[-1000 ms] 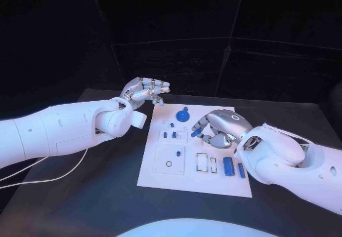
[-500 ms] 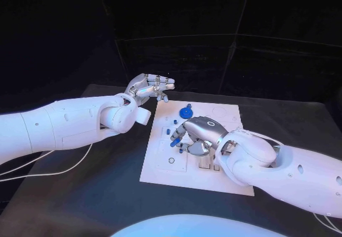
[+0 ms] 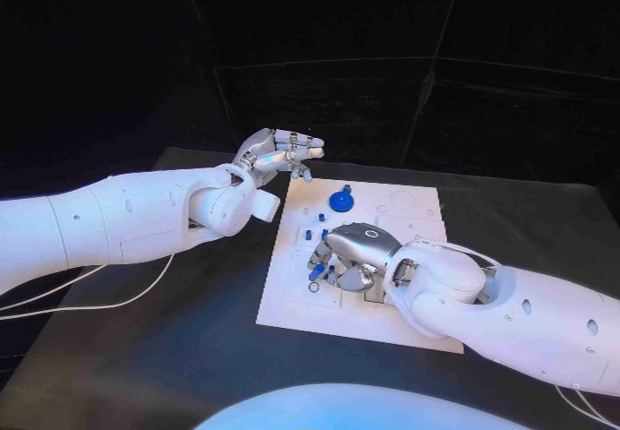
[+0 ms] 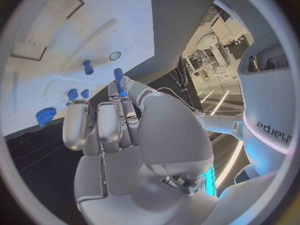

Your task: Assemble the parts on the task board

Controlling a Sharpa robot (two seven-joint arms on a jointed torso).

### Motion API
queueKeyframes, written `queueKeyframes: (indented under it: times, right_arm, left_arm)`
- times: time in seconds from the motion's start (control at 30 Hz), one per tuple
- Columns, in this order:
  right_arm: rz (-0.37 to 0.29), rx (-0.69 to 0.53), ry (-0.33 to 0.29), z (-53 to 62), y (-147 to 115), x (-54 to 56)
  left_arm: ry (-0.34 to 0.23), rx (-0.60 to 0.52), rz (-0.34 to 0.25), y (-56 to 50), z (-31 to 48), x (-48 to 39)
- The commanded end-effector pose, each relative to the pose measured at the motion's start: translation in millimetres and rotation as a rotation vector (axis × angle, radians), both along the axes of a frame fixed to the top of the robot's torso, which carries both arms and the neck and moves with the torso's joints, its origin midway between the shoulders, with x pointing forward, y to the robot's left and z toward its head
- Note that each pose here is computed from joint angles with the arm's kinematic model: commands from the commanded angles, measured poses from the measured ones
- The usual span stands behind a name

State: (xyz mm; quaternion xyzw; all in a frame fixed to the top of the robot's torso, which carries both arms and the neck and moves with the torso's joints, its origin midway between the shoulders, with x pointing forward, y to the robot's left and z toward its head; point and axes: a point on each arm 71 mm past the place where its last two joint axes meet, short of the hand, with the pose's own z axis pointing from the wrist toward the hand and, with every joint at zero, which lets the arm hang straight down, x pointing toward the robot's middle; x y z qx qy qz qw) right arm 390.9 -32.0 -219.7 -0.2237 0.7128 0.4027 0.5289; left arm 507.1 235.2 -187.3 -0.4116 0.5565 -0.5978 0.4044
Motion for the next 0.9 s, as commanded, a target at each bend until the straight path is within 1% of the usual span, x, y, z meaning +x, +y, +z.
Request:
queueKeyframes:
  times: [0.03, 0.43, 0.9]
  right_arm:
    - [0.032, -0.053, 0.011, -3.6, 2.2, -1.3]
    - [0.042, -0.079, 0.025, -8.8, 6.2, -1.0]
    - [0.039, -0.104, 0.022, -14.4, 7.9, 0.0]
  left_arm:
    - [-0.006, -0.008, -0.008, -1.5, 1.5, 0.2]
    - [-0.009, -0.008, -0.006, -1.6, 1.6, 0.3]
    - [-0.008, -0.008, -0.007, -1.7, 1.5, 0.4]
